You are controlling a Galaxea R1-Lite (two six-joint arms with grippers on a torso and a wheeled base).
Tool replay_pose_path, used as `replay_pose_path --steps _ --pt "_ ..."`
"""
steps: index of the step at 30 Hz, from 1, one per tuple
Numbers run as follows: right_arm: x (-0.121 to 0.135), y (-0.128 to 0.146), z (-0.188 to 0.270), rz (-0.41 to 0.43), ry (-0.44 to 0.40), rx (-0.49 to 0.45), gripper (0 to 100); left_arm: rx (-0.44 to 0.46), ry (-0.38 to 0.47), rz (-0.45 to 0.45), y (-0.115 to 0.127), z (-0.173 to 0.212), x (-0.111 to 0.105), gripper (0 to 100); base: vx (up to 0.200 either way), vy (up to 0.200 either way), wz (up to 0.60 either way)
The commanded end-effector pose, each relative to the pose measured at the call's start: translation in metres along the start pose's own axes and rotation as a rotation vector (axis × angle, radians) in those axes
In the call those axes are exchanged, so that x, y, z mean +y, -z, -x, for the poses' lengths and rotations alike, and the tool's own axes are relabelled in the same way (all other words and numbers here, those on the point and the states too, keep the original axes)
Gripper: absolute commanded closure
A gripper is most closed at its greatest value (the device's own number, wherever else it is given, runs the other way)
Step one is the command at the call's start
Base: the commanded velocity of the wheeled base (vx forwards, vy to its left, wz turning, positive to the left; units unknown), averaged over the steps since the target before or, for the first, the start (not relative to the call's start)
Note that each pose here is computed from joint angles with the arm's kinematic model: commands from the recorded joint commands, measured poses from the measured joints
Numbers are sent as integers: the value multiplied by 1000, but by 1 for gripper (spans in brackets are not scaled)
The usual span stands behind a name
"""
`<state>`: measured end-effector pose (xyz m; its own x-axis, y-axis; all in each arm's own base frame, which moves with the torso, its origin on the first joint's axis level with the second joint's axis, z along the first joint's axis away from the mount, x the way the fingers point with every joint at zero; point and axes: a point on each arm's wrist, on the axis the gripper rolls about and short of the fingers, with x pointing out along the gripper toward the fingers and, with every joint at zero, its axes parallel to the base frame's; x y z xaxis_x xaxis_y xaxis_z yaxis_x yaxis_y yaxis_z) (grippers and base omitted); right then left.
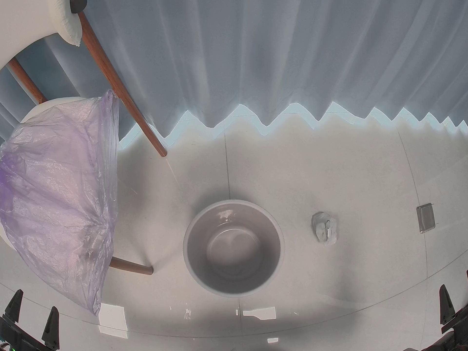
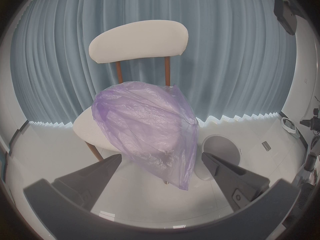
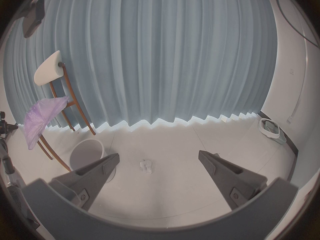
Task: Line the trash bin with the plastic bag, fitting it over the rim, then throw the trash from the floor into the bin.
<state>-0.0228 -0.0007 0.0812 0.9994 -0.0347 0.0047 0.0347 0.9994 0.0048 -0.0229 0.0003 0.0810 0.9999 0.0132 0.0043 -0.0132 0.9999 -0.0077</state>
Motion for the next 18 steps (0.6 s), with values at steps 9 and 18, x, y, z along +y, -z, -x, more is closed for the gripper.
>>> replay_pose_path --steps 9,18 --pt "0 5 0 -3 -4 0 0 -5 1 -11 5 0 0 0 0 0 0" --pt "0 5 0 -3 -10 -1 0 -6 -4 -11 4 0 0 0 0 0 0"
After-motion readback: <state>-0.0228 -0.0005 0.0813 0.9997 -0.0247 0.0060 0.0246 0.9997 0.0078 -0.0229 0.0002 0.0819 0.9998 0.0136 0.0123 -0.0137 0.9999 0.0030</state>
